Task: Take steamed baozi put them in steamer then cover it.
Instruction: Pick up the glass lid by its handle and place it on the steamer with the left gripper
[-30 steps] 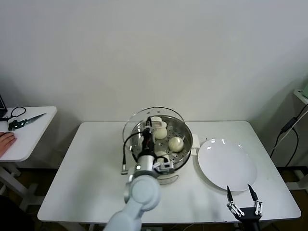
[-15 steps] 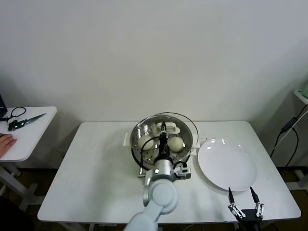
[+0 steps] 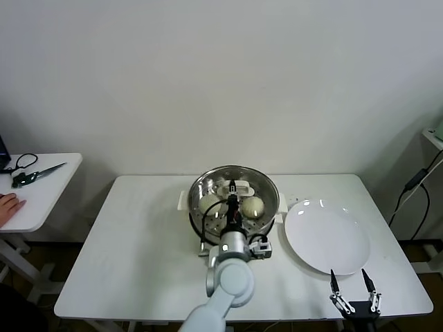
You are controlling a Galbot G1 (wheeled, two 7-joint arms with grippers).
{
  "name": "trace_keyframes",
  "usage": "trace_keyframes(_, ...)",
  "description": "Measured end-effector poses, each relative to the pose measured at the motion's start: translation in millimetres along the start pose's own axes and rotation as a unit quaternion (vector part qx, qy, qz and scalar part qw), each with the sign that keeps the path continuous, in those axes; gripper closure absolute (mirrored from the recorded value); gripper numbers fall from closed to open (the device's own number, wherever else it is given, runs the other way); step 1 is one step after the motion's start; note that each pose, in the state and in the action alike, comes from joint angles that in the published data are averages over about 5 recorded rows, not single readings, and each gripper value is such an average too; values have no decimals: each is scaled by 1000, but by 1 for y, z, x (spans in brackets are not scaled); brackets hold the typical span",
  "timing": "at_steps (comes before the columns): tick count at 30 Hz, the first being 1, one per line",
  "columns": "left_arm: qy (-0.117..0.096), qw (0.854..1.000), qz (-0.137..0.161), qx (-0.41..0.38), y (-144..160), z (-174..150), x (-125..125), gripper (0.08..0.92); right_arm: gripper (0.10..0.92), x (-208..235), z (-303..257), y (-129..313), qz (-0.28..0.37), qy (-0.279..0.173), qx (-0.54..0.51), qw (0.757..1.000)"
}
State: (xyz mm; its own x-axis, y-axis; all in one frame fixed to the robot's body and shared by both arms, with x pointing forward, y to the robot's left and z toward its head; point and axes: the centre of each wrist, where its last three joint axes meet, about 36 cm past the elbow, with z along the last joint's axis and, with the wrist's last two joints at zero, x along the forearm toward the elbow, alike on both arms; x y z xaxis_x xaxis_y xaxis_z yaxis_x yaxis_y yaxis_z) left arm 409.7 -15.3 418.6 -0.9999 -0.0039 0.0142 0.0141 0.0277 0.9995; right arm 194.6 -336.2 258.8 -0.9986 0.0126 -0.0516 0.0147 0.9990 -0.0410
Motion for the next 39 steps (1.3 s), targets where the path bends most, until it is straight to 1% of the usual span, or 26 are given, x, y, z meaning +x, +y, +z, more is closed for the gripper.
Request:
trace_keyframes(9, 6, 1000, -1, 3, 2, 3, -4, 872, 200, 2, 1, 0, -3, 3, 1, 1000)
trace_keyframes(25, 1, 1000, 9, 2, -4, 4, 0, 872, 200, 1, -1, 3, -4, -1, 2, 1000)
trace_keyframes(39, -1, 1000, 4, -3, -10, 5, -3, 872, 200, 0, -2, 8, -4, -3, 0, 1000)
